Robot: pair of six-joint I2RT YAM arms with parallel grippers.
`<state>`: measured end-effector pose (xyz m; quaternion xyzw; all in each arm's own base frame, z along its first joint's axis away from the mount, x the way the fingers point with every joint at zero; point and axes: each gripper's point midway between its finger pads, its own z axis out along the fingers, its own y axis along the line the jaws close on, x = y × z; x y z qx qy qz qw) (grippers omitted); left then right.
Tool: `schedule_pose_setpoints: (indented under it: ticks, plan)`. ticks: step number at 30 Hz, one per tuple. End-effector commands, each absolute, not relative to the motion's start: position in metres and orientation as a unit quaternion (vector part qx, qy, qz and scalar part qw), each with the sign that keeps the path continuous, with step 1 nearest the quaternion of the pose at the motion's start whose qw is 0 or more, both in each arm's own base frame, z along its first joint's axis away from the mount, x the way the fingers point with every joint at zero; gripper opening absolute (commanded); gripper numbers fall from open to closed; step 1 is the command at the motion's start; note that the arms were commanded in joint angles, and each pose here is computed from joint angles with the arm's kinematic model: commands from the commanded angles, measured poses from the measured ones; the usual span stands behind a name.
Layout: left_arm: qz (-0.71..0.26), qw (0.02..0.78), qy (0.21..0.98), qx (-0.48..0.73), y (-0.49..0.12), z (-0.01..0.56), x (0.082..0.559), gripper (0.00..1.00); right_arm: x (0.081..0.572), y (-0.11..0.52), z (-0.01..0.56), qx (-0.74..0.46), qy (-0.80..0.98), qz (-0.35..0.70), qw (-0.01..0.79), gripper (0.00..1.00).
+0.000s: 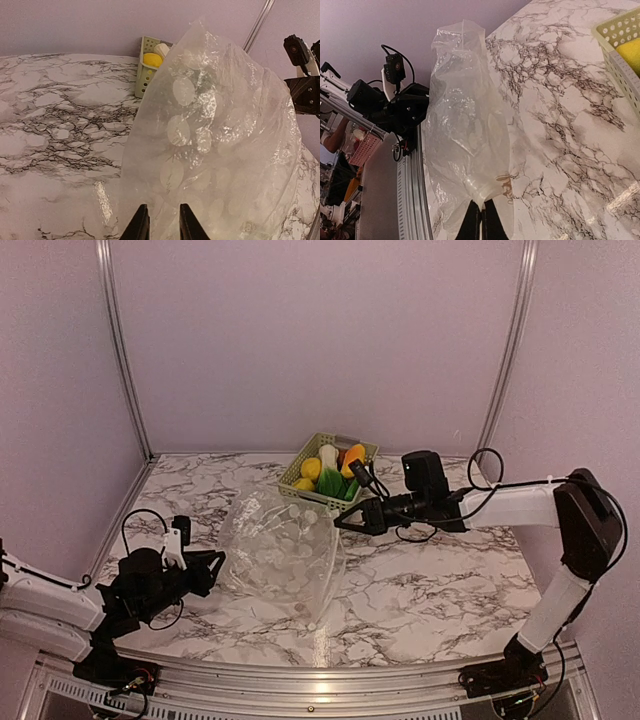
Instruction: Open the zip-top bag and remove the fake food
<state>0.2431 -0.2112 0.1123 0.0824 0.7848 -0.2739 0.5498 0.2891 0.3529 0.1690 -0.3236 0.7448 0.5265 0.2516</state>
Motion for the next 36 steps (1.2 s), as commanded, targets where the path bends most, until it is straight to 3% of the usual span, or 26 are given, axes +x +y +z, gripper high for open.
schedule_pose_setpoints:
  ticks: [1,4,8,11,16,27,29,31,36]
  plan:
    - [-0.283,0.537,0.792,0.065,-0.208,0.117,0.24,0.36,0.287,0.345,0.171,-0.344,0.747,0.488,0.291,0.0]
    - [-0.307,0.531,0.786,0.076,-0.217,0.136,0.237,0.64,0.28,0.342,0.182,-0.364,0.732,0.485,0.311,0.0]
    - [-0.345,0.548,0.759,0.076,-0.226,0.181,0.237,0.89,0.272,0.343,0.19,-0.403,0.721,0.455,0.334,0.0]
    - [-0.354,0.558,0.748,0.064,-0.229,0.216,0.244,0.93,0.262,0.351,0.19,-0.428,0.718,0.434,0.336,0.0]
    - [-0.321,0.511,0.795,0.05,-0.239,0.22,0.269,0.93,0.244,0.368,0.194,-0.467,0.698,0.417,0.348,0.0]
    - [-0.331,0.42,0.844,0.029,-0.251,0.202,0.279,0.82,0.247,0.365,0.21,-0.453,0.702,0.398,0.378,0.0]
    - [-0.348,0.415,0.84,0.029,-0.252,0.202,0.275,0.76,0.248,0.365,0.212,-0.453,0.702,0.397,0.381,0.0]
    - [-0.362,0.411,0.836,0.033,-0.254,0.201,0.272,0.62,0.248,0.365,0.213,-0.452,0.7,0.397,0.384,0.0]
    - [-0.364,0.423,0.83,0.017,-0.244,0.2,0.276,0.08,0.249,0.361,0.213,-0.446,0.701,0.396,0.391,0.0]
